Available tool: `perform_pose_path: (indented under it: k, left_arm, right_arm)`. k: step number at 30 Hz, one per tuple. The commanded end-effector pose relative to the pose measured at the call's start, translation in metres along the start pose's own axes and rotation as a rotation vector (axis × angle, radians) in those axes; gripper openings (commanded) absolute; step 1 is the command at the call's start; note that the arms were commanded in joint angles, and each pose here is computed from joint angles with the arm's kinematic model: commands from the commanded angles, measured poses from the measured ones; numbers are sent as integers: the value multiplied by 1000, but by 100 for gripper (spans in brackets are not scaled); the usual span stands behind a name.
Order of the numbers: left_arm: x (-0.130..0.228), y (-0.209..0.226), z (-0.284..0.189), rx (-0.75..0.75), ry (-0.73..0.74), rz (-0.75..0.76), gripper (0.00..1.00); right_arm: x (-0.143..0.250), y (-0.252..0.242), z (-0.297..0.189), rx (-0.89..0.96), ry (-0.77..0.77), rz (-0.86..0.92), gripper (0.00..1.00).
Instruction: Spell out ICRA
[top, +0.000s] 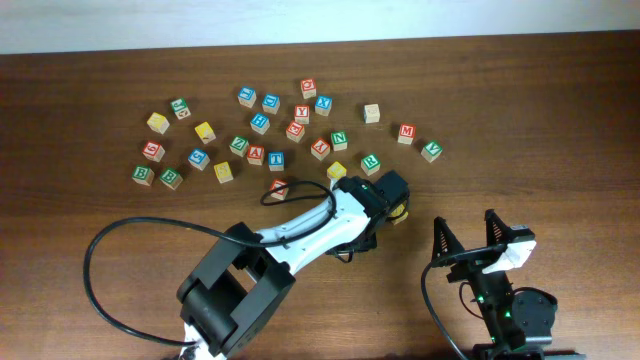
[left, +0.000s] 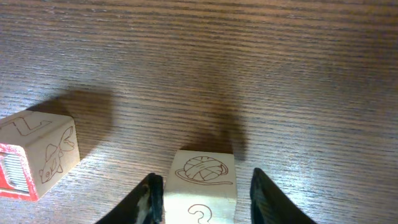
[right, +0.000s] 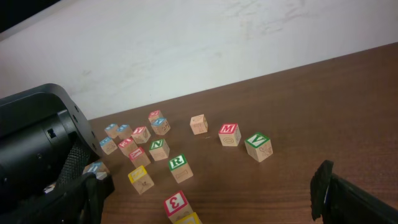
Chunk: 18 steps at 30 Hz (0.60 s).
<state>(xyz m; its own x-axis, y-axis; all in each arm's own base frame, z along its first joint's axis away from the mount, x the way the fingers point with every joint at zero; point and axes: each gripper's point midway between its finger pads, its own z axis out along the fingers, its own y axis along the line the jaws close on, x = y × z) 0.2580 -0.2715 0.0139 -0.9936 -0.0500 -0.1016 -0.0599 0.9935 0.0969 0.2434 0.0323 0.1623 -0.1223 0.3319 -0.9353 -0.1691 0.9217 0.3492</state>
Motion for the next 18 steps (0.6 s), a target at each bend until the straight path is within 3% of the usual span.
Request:
perform_pose_path:
  k: [1, 6, 15, 18]
  left_arm:
    - [1, 5, 8, -34, 3, 71, 37]
    - [1, 5, 8, -34, 3, 100, 27]
    - [-20, -7, -11, -13, -68, 186, 29]
    - [-47, 3, -32, -92, -178, 174, 30]
  right_arm:
    - [2, -1, 0, 6, 4, 3, 98]
    - [2, -1, 0, 6, 4, 3, 98]
    - [2, -1, 0, 7, 4, 3, 98]
    - [2, -1, 0, 6, 4, 3, 98]
